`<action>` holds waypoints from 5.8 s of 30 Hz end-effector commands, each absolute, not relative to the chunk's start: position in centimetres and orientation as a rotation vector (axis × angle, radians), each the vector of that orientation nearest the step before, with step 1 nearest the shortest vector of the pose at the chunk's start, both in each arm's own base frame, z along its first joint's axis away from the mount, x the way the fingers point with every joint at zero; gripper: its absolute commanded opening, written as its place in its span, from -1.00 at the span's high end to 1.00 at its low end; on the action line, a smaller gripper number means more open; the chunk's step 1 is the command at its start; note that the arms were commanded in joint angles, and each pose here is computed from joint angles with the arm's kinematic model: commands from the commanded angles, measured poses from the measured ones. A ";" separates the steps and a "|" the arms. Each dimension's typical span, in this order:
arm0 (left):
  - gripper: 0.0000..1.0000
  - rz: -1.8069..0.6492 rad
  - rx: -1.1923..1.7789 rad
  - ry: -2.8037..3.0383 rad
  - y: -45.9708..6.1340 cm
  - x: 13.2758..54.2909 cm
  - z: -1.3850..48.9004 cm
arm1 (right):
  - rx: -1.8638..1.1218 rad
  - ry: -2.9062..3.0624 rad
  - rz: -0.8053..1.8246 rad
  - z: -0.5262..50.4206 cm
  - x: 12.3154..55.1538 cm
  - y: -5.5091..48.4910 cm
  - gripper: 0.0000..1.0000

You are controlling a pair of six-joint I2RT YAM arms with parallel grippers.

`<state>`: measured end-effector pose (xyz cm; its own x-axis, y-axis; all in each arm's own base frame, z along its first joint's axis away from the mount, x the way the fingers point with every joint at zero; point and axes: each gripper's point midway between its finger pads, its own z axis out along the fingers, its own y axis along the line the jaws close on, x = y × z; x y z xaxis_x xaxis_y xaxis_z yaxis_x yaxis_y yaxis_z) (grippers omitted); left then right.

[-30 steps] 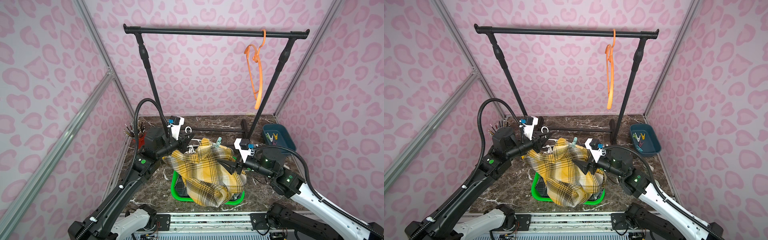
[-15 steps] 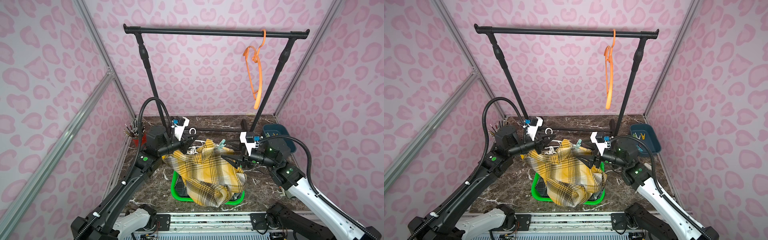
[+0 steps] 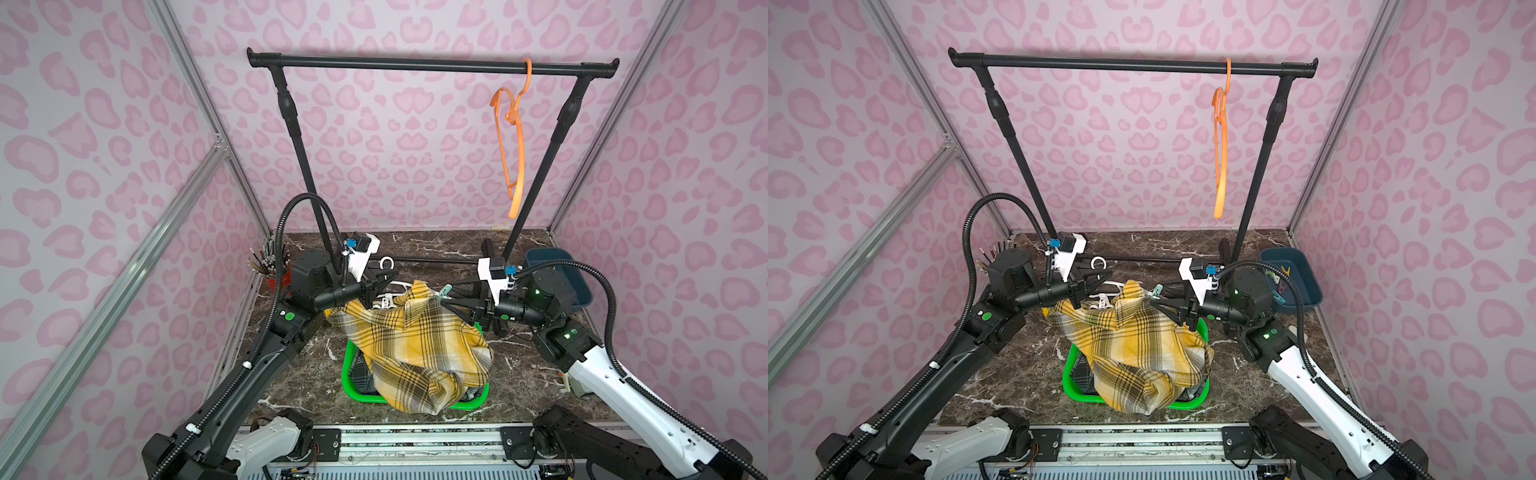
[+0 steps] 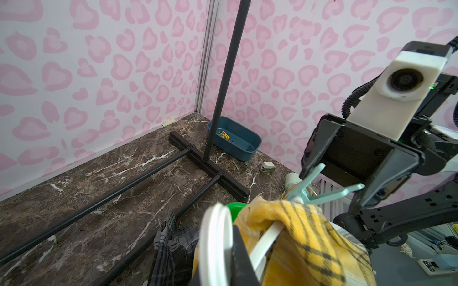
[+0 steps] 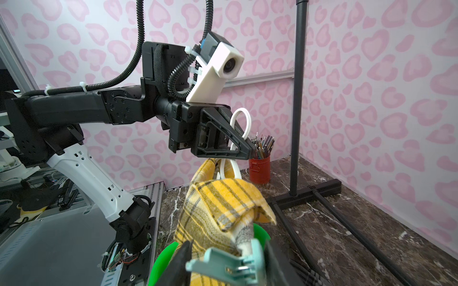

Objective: Remove the clothespins securing long-sleeve shirts to the hanger
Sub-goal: Remove the clamp from the hanger, then place the clamp in the storage box, then adjust the hanger, then remove the clamp from the hanger.

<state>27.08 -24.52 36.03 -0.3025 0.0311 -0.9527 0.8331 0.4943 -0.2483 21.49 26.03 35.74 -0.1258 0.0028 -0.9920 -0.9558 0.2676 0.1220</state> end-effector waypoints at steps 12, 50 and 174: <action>0.92 -0.954 0.762 1.644 -24.6 27.0 37.3 | -0.921 1.424 1.058 36.3 22.6 26.2 1.00; 0.92 -0.978 0.730 1.657 -24.9 27.8 35.8 | 0.752 2.047 -0.198 18.6 42.4 -16.4 1.00; -0.79 -1.550 0.883 1.342 -18.2 25.3 42.6 | -0.991 1.390 0.738 39.3 20.4 19.2 1.00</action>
